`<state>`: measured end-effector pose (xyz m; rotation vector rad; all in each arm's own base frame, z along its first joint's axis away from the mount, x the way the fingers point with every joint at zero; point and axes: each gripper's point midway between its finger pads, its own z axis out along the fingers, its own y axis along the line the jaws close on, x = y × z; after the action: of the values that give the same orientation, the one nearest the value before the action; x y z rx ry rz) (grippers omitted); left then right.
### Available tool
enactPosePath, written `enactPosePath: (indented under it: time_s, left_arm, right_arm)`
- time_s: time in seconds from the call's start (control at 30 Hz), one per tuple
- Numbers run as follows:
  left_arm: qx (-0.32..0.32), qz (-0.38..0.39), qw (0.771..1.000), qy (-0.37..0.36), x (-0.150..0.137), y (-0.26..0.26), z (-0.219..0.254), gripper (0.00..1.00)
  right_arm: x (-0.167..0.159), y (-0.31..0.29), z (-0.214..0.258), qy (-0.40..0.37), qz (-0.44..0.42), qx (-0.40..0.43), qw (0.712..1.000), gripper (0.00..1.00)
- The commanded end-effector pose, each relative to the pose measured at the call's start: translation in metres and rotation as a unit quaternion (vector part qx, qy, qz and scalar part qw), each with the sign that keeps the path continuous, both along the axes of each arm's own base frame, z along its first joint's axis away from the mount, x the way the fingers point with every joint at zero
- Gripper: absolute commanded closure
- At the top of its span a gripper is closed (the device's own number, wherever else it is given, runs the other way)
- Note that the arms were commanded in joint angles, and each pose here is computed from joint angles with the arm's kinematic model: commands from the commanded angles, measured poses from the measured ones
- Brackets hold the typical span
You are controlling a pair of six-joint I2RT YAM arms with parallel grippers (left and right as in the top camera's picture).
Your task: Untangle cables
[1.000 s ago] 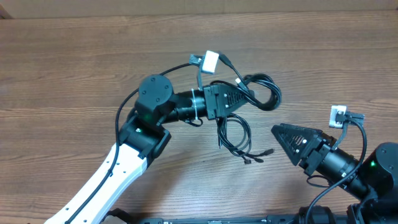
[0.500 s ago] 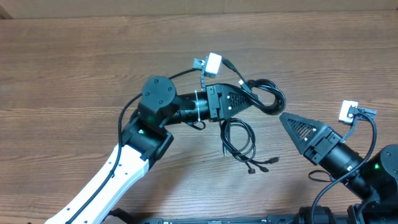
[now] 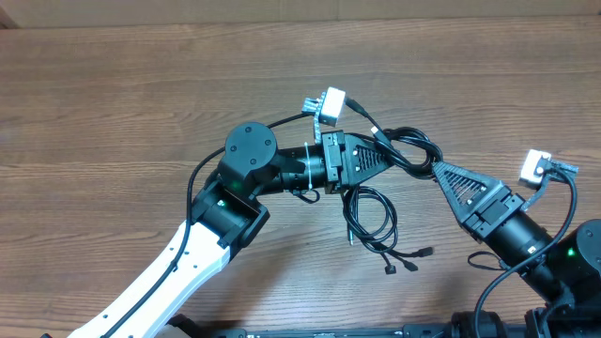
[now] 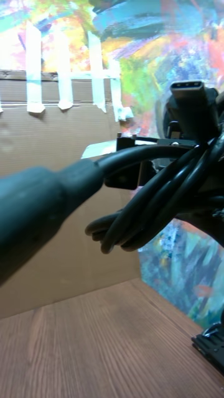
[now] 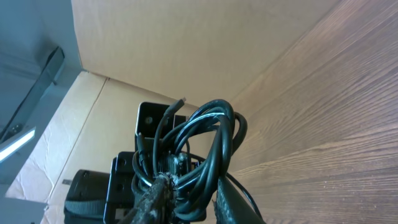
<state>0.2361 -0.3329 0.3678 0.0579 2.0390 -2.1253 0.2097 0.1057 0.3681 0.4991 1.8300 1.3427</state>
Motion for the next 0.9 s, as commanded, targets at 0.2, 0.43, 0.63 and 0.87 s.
enactPosePath:
  time_s: [0.2,0.43,0.63,0.87]
  left_arm:
    - [-0.011,-0.001,1.000,-0.007,-0.005,-0.004,0.011,0.96]
    - [-0.006,-0.008,0.999,-0.036,-0.015,-0.013,0.010,0.96]
    - [-0.006,-0.006,0.999,-0.042,-0.019,-0.018,0.011,0.96]
    - [-0.006,-0.007,0.999,-0.042,-0.020,-0.019,0.010,0.96]
  right_arm:
    - [0.005,-0.007,0.007,-0.004,-0.027,0.005,1.000,0.89]
    - [0.008,-0.010,0.012,-0.010,-0.039,0.014,0.999,0.89]
    - [0.008,-0.010,0.012,-0.010,-0.039,0.014,0.999,0.89]
    - [0.009,-0.010,0.012,-0.009,-0.039,0.014,0.999,0.87]
